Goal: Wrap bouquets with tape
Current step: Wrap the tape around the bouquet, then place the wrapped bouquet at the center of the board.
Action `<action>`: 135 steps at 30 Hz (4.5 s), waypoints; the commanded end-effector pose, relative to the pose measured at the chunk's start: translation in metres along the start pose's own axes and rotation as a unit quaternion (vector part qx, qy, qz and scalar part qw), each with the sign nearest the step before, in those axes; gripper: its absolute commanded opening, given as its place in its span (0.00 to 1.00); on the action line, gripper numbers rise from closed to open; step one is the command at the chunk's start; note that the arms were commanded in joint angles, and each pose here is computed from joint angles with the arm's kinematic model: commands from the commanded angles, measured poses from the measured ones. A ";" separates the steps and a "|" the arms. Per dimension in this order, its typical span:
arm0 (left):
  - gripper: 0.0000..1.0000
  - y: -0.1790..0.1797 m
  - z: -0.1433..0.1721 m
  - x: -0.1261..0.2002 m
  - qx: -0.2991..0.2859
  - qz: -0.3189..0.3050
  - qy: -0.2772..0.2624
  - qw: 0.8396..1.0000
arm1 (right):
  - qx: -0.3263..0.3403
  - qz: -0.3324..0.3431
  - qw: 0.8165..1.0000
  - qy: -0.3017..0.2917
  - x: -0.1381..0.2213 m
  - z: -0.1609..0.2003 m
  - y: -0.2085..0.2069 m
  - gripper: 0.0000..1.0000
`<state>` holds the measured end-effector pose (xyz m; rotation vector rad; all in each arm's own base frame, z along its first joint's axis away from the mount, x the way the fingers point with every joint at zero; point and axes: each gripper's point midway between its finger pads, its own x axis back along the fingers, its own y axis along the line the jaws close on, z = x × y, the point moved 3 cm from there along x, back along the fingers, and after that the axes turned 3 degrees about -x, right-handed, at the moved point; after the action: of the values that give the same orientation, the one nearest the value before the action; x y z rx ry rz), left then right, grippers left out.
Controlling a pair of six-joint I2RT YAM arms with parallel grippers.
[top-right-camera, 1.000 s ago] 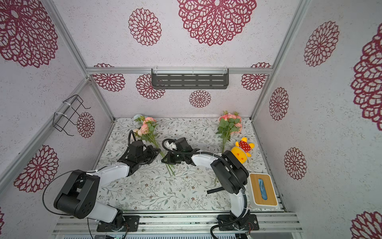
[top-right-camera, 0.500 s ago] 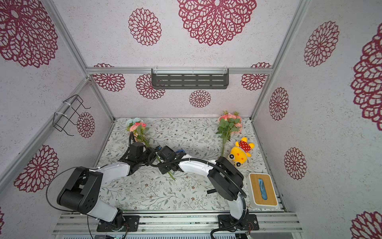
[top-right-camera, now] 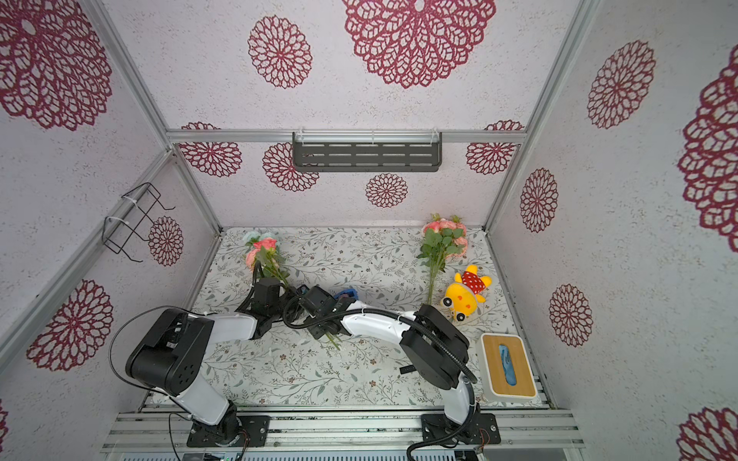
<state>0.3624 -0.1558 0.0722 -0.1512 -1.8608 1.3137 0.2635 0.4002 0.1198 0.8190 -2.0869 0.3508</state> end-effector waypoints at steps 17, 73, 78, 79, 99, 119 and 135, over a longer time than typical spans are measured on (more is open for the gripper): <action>0.00 -0.106 -0.016 0.065 -0.167 0.206 -0.070 0.962 | -0.228 -0.406 0.879 -0.102 0.072 -0.068 -0.006 0.77; 0.00 -0.030 -0.018 0.045 -0.143 -0.057 0.005 0.988 | -0.076 -0.055 0.988 -0.121 0.066 -0.057 -0.007 0.72; 0.00 -0.003 -0.025 0.059 -0.193 -0.171 0.043 0.965 | -0.132 -0.073 0.974 -0.172 0.095 -0.060 -0.036 0.84; 0.00 -0.007 -0.027 0.060 -0.203 -0.170 0.042 0.964 | -0.144 -0.070 0.970 -0.185 0.099 -0.059 -0.047 0.84; 0.00 -0.071 0.009 0.024 -0.259 -0.190 0.057 0.945 | -0.197 -0.224 0.946 -0.126 0.089 -0.043 -0.061 0.80; 0.00 -0.082 0.022 0.019 -0.193 -0.112 0.065 0.973 | -0.189 -0.244 0.948 -0.081 0.017 -0.069 -0.019 0.37; 0.54 -0.073 0.008 0.023 -0.163 -0.094 0.033 0.981 | -0.198 -0.200 0.956 -0.084 0.026 -0.060 -0.033 0.00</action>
<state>0.3637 -0.1830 0.1243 -0.1331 -1.9273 0.7894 0.2991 0.4027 0.1431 0.9914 -1.8660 -0.3589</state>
